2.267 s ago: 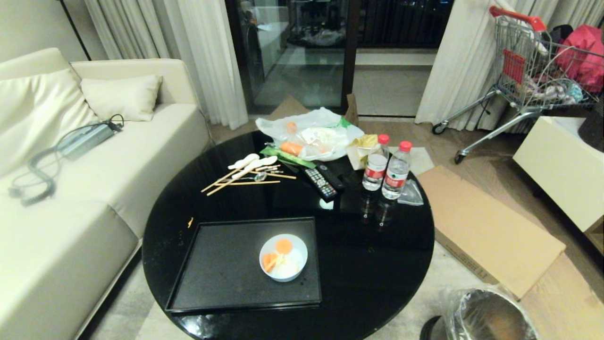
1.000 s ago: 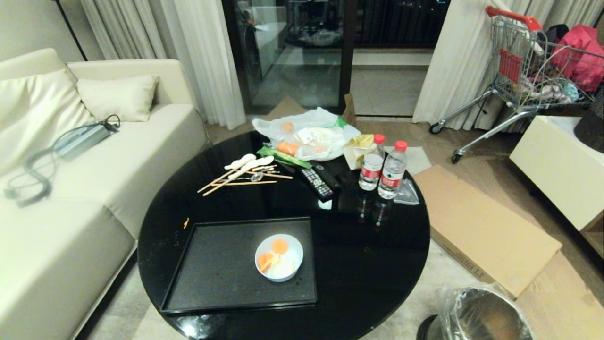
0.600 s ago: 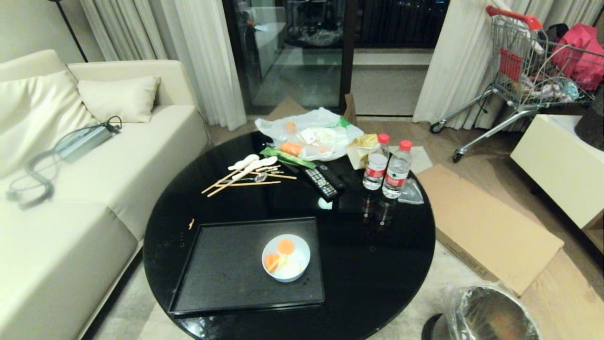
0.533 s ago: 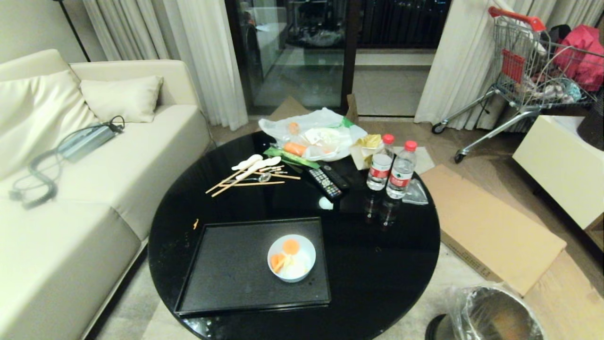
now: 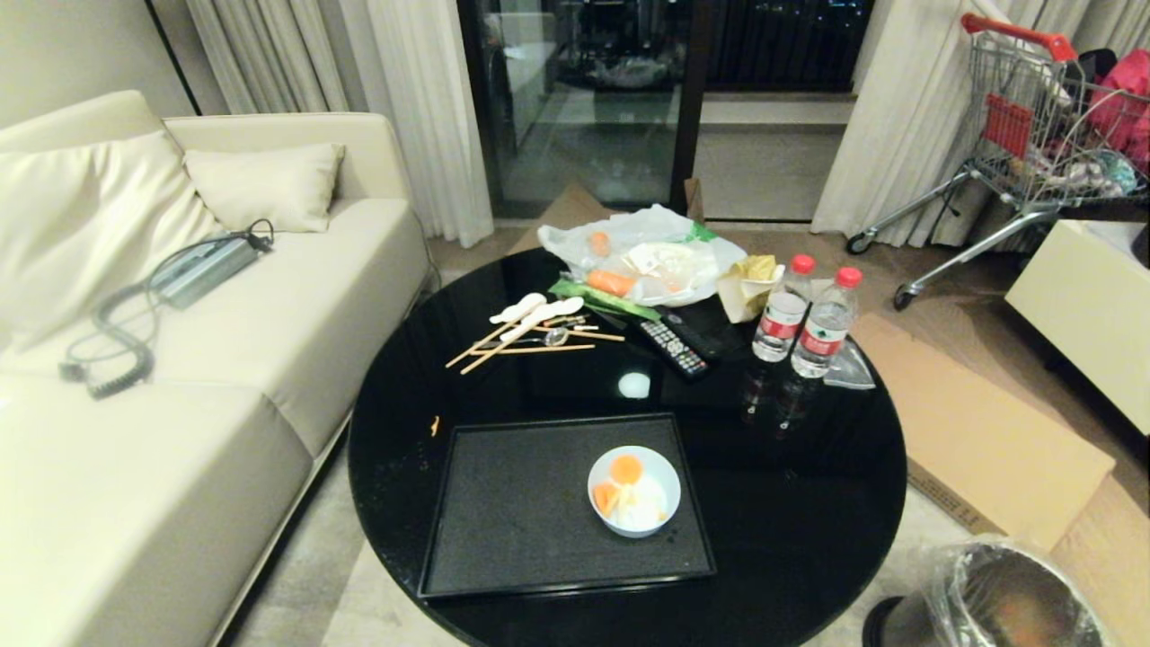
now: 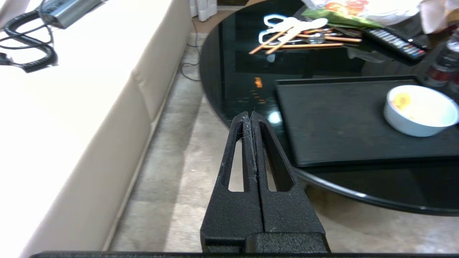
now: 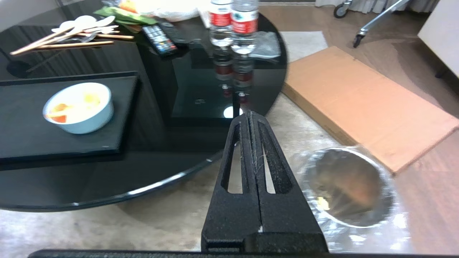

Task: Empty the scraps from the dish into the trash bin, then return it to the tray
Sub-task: Pick up the bowl with leftover food

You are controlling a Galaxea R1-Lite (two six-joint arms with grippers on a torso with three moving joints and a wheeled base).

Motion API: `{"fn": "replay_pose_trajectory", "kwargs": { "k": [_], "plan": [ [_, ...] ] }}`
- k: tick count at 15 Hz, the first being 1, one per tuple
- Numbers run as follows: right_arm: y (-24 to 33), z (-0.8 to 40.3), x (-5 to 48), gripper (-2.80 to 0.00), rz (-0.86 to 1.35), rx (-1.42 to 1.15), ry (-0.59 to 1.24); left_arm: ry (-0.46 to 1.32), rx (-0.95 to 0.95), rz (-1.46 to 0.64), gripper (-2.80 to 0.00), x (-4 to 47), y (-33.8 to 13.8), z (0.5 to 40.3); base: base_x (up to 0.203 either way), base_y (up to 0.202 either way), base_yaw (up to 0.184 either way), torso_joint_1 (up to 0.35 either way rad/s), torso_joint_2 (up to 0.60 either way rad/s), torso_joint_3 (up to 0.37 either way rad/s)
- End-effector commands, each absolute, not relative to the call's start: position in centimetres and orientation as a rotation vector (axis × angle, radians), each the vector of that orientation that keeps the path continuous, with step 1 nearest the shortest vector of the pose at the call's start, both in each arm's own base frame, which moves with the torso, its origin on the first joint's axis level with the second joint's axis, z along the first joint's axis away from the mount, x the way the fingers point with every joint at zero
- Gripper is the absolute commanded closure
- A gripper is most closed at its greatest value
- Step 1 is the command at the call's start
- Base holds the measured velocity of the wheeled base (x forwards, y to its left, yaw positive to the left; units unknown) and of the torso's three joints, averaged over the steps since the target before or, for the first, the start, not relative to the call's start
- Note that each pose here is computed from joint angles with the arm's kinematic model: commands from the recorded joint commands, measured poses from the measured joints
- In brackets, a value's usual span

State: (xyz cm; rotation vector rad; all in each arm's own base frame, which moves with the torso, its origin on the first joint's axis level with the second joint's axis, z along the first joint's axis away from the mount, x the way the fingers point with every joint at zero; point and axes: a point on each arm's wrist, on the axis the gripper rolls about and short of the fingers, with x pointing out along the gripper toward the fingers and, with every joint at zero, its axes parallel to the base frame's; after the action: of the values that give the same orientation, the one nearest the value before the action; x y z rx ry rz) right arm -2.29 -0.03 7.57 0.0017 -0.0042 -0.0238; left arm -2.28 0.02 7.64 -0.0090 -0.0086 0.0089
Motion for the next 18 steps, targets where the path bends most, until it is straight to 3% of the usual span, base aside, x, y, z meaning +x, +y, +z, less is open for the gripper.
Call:
{"fn": "replay_pose_trajectory", "kwargs": {
  "k": [1,4,10,14,18],
  "plan": [
    [0.0,7.6,-2.3,0.0,-0.024,0.002,-0.003,-0.009,-0.009,0.009,0.0,-2.3,0.0,7.6,0.0,0.182,0.002,0.002,0.0,0.002],
    [0.0,7.6,-2.3,0.0,-0.023,0.002,-0.003,-0.009,-0.009,0.009,0.0,-2.3,0.0,7.6,0.0,0.11,0.0,0.004,0.0,0.001],
    [0.0,8.0,-2.4,0.0,-0.022,-0.003,-0.029,-0.009,-0.009,0.009,0.0,-2.3,0.0,7.6,0.0,0.0,0.0,0.0,0.0,0.0],
    [0.2,11.3,-2.8,0.0,0.09,-0.01,-0.056,-0.009,-0.009,0.009,0.0,-2.3,0.0,7.6,0.0,0.0,0.0,0.0,0.0,0.0],
    [0.5,15.1,0.1,0.0,0.219,-0.037,0.115,-0.009,-0.009,0.009,0.0,-2.3,0.0,7.6,0.0,0.0,0.0,0.0,0.0,0.0]
  ]
}}
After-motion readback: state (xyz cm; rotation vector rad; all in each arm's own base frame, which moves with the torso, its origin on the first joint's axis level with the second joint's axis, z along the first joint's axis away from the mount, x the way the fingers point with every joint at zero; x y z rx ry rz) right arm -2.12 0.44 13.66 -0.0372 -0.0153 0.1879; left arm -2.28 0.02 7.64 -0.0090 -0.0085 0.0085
